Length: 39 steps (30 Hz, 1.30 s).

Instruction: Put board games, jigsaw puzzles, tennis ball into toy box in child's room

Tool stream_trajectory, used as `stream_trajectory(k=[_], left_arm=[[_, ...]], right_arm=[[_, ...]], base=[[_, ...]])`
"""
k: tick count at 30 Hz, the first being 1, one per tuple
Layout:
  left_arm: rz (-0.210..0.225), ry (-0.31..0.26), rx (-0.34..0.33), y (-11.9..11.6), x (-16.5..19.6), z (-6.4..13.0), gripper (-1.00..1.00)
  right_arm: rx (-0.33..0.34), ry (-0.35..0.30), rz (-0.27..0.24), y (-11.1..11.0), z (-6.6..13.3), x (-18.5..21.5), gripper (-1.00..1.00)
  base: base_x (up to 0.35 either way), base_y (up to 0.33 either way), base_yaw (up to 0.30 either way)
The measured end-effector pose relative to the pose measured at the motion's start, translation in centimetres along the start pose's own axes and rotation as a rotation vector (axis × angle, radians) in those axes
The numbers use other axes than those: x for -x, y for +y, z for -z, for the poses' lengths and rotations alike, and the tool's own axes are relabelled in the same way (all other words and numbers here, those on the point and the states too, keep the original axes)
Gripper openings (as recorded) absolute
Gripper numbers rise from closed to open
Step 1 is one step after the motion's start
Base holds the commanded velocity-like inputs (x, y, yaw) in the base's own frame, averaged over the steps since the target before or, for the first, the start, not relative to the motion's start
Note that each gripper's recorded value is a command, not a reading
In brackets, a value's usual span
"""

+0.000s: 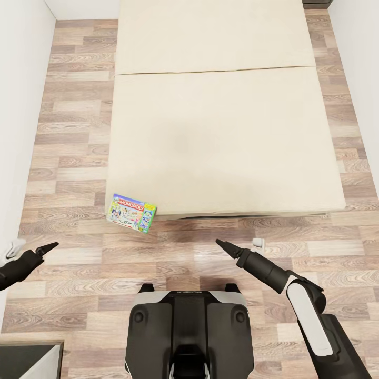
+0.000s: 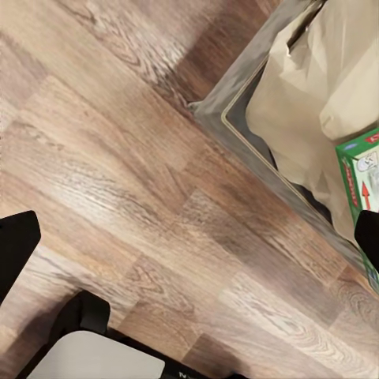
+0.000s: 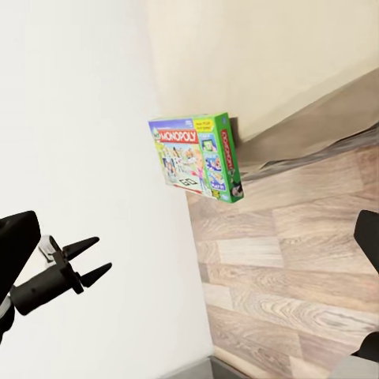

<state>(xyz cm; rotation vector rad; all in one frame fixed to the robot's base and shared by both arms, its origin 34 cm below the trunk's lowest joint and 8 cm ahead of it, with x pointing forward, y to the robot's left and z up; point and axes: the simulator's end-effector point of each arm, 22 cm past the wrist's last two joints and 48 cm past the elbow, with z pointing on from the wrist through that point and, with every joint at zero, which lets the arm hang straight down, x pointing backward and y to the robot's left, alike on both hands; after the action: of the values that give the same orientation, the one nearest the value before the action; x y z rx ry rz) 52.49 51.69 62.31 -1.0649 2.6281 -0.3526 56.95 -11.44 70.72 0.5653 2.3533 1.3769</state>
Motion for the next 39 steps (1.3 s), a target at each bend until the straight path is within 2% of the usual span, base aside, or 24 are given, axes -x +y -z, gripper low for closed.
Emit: stream_trajectory(k=[21, 39], left_arm=[[0.006, 0.006, -0.001, 0.12, -0.56, -0.33, 1.00], [0.013, 0.013, -0.002, 0.20, -0.87, -0.46, 1.00]], right_arm=[[-0.004, -0.003, -0.001, -0.19, 0.07, 0.07, 1.00], [-0.007, -0.035, 0.021, -0.33, 0.01, 0.62, 1.00]], base=[[0.000, 0.000, 0.000], [0.000, 0.059, 0.000]])
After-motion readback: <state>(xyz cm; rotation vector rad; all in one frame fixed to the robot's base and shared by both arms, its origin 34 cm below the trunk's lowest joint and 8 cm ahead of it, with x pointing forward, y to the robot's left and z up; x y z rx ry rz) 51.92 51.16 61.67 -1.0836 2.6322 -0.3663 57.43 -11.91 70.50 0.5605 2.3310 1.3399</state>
